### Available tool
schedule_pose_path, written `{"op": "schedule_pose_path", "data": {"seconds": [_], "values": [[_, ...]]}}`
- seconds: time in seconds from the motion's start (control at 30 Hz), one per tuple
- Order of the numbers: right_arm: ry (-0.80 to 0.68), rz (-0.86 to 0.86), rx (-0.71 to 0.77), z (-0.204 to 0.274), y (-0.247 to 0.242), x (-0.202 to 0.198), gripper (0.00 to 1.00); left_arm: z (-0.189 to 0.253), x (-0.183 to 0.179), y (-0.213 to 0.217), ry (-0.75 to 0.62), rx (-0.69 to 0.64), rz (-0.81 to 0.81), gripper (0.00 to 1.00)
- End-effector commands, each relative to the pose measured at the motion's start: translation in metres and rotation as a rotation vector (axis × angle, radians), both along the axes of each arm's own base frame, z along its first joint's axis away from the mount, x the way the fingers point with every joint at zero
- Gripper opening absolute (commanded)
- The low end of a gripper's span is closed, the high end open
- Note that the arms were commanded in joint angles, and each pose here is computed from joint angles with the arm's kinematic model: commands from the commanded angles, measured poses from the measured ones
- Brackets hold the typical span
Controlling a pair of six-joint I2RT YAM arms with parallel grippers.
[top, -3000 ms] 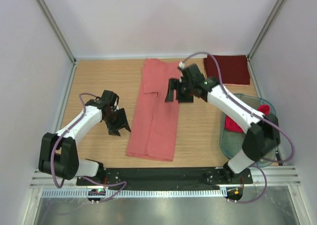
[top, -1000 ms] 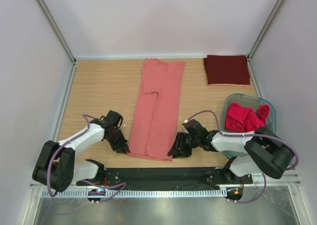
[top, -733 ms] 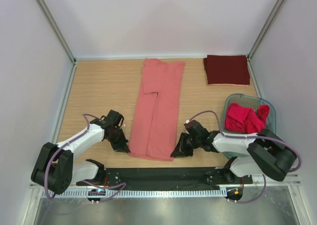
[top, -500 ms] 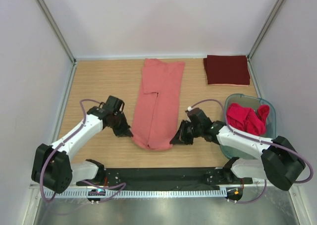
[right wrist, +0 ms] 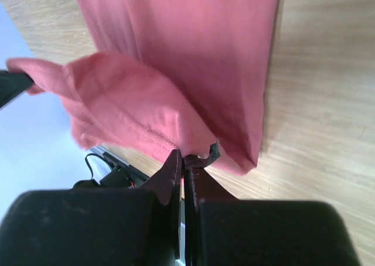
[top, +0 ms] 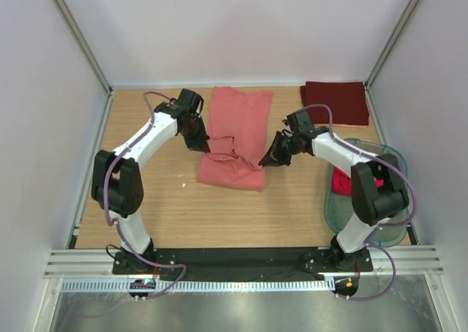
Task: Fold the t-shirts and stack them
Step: Fold the tshirt
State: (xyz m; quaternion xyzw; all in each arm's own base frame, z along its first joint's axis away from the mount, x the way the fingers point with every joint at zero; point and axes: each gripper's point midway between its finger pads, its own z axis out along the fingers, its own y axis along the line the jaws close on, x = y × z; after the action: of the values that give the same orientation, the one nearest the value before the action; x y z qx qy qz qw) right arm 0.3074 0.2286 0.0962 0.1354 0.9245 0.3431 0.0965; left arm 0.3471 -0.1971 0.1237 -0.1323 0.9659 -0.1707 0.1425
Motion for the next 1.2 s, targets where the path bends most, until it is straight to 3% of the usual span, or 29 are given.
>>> {"op": "schedule_pose_path", "data": {"seconds": [0.0, 0.3, 0.87, 0.97, 1.17], "values": [[-0.014, 0.057, 0.018, 0.012, 0.003, 0.021, 0.01, 0.011, 0.032, 0.005, -0.040, 0.027, -0.023, 0.00], [0.003, 0.032, 0.049, 0.008, 0.000, 0.081, 0.01, -0.015, 0.075, 0.011, 0.015, 0.007, -0.004, 0.00], [0.057, 0.012, 0.065, -0.023, -0.002, 0.119, 0.05, -0.045, 0.107, 0.012, 0.042, -0.024, 0.020, 0.01], [0.052, -0.007, 0.060, -0.025, -0.007, 0.129, 0.11, -0.049, 0.112, 0.014, 0.041, -0.031, 0.029, 0.05], [0.037, -0.023, -0.011, -0.029, -0.030, 0.153, 0.35, -0.025, 0.132, 0.029, -0.030, 0.018, 0.034, 0.40]]}}
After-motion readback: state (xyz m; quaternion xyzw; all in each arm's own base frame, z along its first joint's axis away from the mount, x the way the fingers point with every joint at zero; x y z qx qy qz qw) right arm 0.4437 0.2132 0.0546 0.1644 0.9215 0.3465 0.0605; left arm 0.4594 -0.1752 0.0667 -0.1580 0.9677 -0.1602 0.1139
